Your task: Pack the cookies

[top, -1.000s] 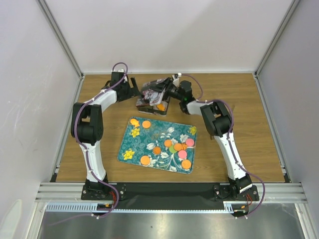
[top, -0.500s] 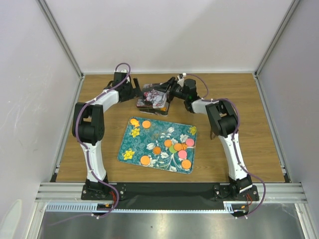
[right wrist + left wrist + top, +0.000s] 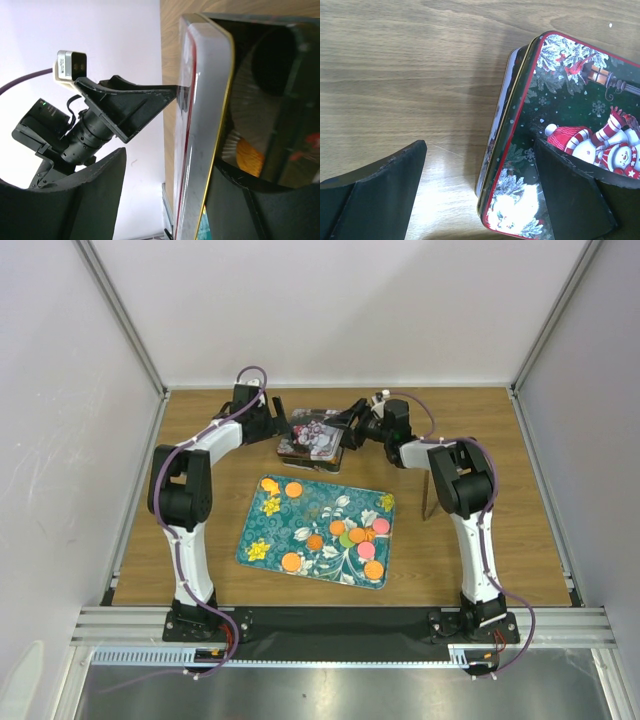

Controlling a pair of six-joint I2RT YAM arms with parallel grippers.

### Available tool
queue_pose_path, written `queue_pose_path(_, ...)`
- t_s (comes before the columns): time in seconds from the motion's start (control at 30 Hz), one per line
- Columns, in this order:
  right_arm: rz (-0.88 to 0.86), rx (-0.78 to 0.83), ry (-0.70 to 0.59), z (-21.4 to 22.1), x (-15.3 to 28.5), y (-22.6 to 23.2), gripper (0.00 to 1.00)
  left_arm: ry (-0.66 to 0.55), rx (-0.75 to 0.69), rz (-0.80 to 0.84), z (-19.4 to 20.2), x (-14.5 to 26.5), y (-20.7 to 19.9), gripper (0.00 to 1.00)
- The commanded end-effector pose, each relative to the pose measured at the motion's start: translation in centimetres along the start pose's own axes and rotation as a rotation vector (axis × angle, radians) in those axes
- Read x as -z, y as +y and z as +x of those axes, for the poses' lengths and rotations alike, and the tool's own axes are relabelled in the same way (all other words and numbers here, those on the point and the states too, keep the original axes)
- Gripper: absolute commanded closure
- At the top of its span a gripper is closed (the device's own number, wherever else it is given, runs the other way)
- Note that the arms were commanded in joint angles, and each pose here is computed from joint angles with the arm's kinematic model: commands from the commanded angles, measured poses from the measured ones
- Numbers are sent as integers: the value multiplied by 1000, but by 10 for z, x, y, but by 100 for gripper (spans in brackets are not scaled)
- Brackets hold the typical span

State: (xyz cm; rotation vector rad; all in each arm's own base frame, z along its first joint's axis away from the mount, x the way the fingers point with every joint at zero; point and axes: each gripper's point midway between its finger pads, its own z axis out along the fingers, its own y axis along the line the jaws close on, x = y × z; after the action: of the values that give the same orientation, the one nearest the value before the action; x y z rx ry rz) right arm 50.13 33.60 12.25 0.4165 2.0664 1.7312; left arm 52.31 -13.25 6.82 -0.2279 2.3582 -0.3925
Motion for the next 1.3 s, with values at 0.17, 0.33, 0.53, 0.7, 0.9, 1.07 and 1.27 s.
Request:
queue_pose_path(0.17,-21,63,-31,-13,28,23,35,-17,-31,23,-6,-3,-18,5)
queue_pose_path(0.33,14,41,-59,-23,43,9,34,-20,-38,24,-6,-1,-20,5)
queue_pose_path(0.53,75,48,-89,-31,58,-4,34,-24,-51,37,-9,2,-28,5)
queue_pose_path(0.7,163,97,-95,-31,61,-13,34,-23,-82,60,-10,5,-39,5)
queue_pose_path(0.9,228,146,-91,-31,53,-15,33,-19,-95,111,-13,9,-50,4)
queue_pose_path(1.07,231,196,-92,-33,42,-5,32,-33,-103,118,-20,13,-52,3)
queue_pose_path(1.27,266,238,-74,-33,32,-6,32,-39,-76,151,-31,13,-55,2)
